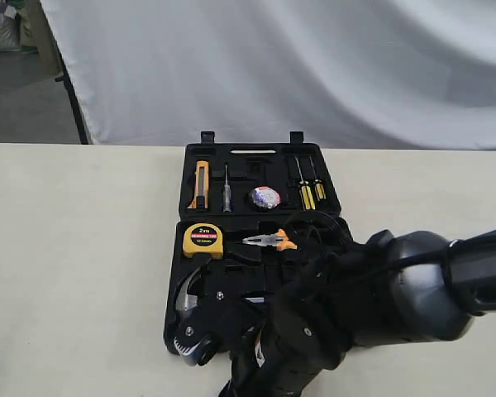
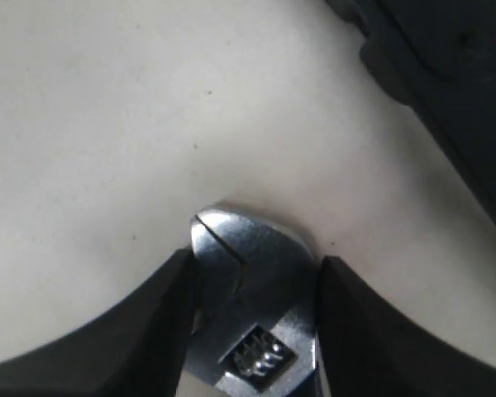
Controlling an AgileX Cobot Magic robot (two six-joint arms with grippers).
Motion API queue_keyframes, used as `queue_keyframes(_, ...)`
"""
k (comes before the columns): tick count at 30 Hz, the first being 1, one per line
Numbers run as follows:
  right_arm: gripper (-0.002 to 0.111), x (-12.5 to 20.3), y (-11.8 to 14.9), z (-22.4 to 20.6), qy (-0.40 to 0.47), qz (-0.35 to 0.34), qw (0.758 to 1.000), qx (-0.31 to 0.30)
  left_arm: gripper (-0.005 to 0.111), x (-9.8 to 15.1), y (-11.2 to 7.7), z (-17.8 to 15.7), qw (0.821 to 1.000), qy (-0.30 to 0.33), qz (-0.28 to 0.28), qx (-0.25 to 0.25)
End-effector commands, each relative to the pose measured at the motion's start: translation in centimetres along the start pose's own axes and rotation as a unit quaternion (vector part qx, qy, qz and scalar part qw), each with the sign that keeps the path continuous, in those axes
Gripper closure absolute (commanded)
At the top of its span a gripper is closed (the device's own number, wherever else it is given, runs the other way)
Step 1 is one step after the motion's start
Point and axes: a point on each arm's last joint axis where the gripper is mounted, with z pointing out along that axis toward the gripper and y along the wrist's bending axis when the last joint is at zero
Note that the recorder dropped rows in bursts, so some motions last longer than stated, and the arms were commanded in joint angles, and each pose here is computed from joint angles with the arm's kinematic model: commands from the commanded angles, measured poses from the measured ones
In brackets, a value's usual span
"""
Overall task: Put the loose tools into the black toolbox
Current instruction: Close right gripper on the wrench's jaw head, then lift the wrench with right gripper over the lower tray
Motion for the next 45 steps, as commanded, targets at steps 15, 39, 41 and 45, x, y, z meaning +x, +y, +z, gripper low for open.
queue_keyframes(15, 0.108, 1.1, 0.1, -0.8, 0.029, -0.011, 1.000, 0.002, 0.106, -0.2, 0.1, 0.0, 1.000, -0.010, 0.000, -0.010)
queue_keyframes(39, 0.108, 0.1, -3.3, -6.4, -0.051, -0.018, 0.978, 0.200, 0.106, -0.2, 0.1, 0.0, 1.000, -0.010, 0.000, -0.010)
queue_keyframes(41, 0.108, -0.1, -3.6, -6.6, -0.059, -0.023, 0.973, 0.221, 0.106, -0.2, 0.1, 0.0, 1.000, -0.010, 0.000, -0.010)
queue_keyframes(45, 0.109, -1.2, -4.2, -7.1, -0.075, -0.022, 0.970, 0.230, 0.106, -0.2, 0.1, 0.0, 1.000, -0.010, 0.000, -0.010)
